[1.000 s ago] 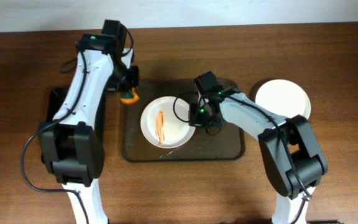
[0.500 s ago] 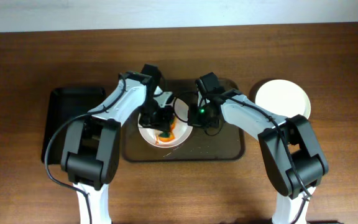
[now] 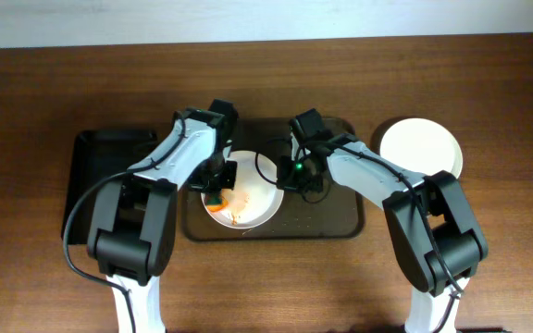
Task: Clean dirty plates on tray and stack at the side
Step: 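Scrub the last plate with the sponge in the left gripper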
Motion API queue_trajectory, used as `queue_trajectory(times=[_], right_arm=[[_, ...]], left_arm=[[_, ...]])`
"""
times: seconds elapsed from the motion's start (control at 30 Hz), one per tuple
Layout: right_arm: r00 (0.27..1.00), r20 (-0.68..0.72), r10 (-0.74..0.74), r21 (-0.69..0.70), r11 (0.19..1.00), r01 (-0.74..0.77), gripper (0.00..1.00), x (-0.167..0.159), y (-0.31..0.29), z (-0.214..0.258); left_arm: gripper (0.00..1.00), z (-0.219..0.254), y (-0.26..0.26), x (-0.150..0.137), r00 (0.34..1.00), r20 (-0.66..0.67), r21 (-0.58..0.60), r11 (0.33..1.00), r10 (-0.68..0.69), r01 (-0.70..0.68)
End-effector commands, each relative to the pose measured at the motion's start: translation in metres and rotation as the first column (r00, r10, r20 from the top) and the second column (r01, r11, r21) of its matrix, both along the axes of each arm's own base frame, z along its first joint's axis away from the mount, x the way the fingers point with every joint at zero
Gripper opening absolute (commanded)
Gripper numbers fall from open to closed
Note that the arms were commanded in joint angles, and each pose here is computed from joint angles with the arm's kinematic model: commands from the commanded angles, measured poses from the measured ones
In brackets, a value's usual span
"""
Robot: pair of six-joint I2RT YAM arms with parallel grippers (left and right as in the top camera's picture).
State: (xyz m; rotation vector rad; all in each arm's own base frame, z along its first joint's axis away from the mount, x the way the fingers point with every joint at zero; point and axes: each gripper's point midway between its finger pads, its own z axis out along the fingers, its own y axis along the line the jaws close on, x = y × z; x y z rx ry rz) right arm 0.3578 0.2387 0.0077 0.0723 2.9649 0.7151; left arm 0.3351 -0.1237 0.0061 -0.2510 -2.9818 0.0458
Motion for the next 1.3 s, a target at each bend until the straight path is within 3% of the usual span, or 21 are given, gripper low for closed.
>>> queue_trajectory(times=[0.0,0.07,0.1,0.2,0.23,0.33,0.37,0.4,0.43,0.47,0.5,0.53,0.63,0.7,0.73,0.83,0.87,0.9,1.0,1.13,1.27], right_arm=[[1.000,-0.018,-0.016,-0.023,1.000,0.016,0.04,-0.004,-0.006,-0.009],[1.000,-0.020,-0.016,-0.024,1.000,0.016,0.04,-0.004,-0.006,-0.009],[1.000,-0.020,-0.017,-0.024,1.000,0.016,0.04,-0.004,-0.006,-0.009],[1.000,-0.020,-0.017,-0.024,1.000,0.016,0.04,-0.004,-0.006,-0.009],[1.000,-0.020,-0.017,-0.024,1.000,0.016,0.04,-0.004,-0.006,-0.009],[1.000,-0.020,-0.017,-0.024,1.000,0.016,0.04,-0.004,-0.006,-0.009],[1.000,-0.020,-0.017,-0.024,1.000,0.016,0.04,-0.004,-0.006,-0.009],[1.000,-0.020,-0.016,-0.024,1.000,0.016,0.04,-0.004,-0.006,-0.009],[1.000,-0.020,-0.016,-0.024,1.000,0.016,0.04,-0.004,-0.006,-0.009],[1.000,-0.020,-0.016,-0.024,1.000,0.016,0.04,-0.004,-0.006,-0.009],[1.000,-0.020,-0.016,-0.024,1.000,0.016,0.04,-0.004,-0.006,-0.009],[1.000,-0.020,-0.016,-0.024,1.000,0.016,0.04,-0.004,-0.006,-0.009],[1.000,-0.020,-0.016,-0.024,1.000,0.016,0.04,-0.004,-0.006,-0.009],[1.000,-0.021,-0.016,-0.025,1.000,0.016,0.04,-0.004,-0.006,-0.009],[1.000,-0.021,-0.016,-0.025,1.000,0.016,0.04,-0.004,-0.006,-0.009],[1.000,-0.020,-0.016,-0.025,1.000,0.016,0.04,-0.004,-0.006,-0.009],[1.000,-0.020,-0.016,-0.025,1.000,0.016,0.04,-0.004,-0.006,-0.009],[1.000,-0.019,-0.017,-0.028,0.999,0.017,0.04,-0.004,-0.007,-0.009],[1.000,-0.017,-0.015,-0.029,0.999,0.014,0.04,-0.004,-0.007,-0.009],[0.999,0.027,0.019,-0.060,0.998,-0.017,0.04,-0.001,-0.015,0.003],[0.980,0.194,0.037,-0.333,0.942,0.030,0.04,0.009,-0.069,0.068]], left_arm=[[0.00,0.000,-0.059,-0.024,0.984,-0.063,-0.370,0.920,-0.165,0.130],[0.00,-0.004,-0.066,0.003,0.994,0.033,-0.372,0.922,-0.106,0.111],[0.00,-0.008,-0.060,0.016,0.997,0.064,-0.314,0.948,-0.036,0.055],[0.00,-0.017,-0.011,0.059,0.959,0.250,-0.024,0.992,0.129,-0.127],[0.00,-0.014,0.018,0.070,0.923,0.340,0.120,0.964,0.184,-0.236],[0.00,-0.005,0.051,0.072,0.895,0.412,0.282,0.910,0.173,-0.305],[0.00,-0.007,0.049,0.063,0.914,0.368,0.281,0.916,0.172,-0.286],[0.00,-0.016,0.025,0.043,0.969,0.224,0.172,0.974,0.104,-0.144],[0.00,-0.017,-0.016,0.014,0.998,0.062,-0.061,0.998,0.000,0.004],[0.00,-0.012,-0.038,-0.001,0.998,0.000,-0.203,0.978,-0.056,0.054],[0.00,0.007,-0.077,-0.020,0.988,-0.050,-0.464,0.879,-0.148,0.108],[0.00,0.011,-0.084,-0.021,0.987,-0.048,-0.509,0.854,-0.153,0.107],[0.00,0.008,-0.091,0.029,0.990,0.124,-0.512,0.851,-0.062,0.117],[0.00,-0.007,-0.051,0.066,0.968,0.199,-0.320,0.944,0.151,-0.082],[0.00,-0.013,-0.018,0.078,0.939,0.259,-0.170,0.968,0.226,-0.186],[0.00,-0.006,0.060,0.080,0.899,0.384,0.213,0.928,0.210,-0.307],[0.00,-0.001,0.065,0.073,0.911,0.361,0.252,0.920,0.199,-0.300],[0.00,0.011,0.058,0.063,0.935,0.288,0.232,0.932,0.208,-0.279],[0.00,0.065,-0.003,0.056,0.989,0.116,-0.074,0.994,0.087,-0.078],[0.00,0.162,0.000,0.103,0.944,0.303,-0.185,0.980,0.128,-0.073],[0.00,0.170,0.026,0.120,0.920,0.345,-0.195,0.973,0.187,-0.124]])
